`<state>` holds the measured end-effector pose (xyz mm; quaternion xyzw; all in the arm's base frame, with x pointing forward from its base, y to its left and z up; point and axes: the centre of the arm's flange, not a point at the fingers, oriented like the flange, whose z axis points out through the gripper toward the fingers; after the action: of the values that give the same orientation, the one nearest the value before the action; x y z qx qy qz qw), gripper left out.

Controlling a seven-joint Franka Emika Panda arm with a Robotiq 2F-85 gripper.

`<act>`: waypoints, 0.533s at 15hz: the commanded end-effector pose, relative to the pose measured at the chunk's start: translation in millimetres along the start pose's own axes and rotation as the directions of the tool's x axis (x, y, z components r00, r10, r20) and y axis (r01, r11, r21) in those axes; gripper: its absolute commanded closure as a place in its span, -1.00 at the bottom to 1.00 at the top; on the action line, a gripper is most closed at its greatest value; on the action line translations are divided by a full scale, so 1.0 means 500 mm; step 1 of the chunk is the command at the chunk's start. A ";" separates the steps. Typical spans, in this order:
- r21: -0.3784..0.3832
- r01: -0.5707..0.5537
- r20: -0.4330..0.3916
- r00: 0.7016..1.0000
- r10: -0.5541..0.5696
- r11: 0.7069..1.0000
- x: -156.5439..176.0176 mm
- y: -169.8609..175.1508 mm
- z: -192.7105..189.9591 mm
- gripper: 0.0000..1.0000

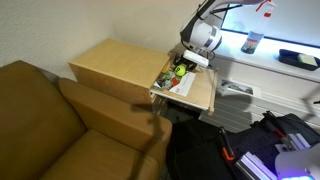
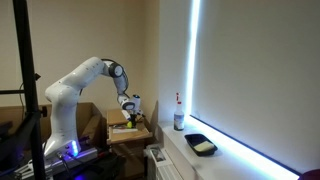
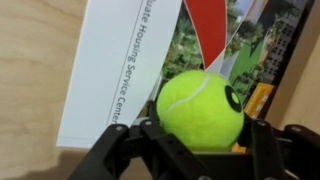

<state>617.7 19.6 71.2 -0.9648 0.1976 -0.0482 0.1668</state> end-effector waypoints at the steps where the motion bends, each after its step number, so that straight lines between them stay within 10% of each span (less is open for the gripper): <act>1: 0.040 0.046 -0.104 0.994 -0.041 0.998 -0.017 0.010 0.036 0.18; 4: 0.038 0.067 -0.135 0.989 -0.061 0.997 -0.020 0.009 0.038 0.18; 6: 0.024 0.071 -0.134 0.989 -0.067 0.997 -0.023 0.010 0.033 -0.82; 8: -0.004 0.084 -0.120 0.989 -0.084 0.996 -0.024 0.012 0.019 -0.94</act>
<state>620.3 34.2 69.0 -0.9628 0.1716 -0.1219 0.1696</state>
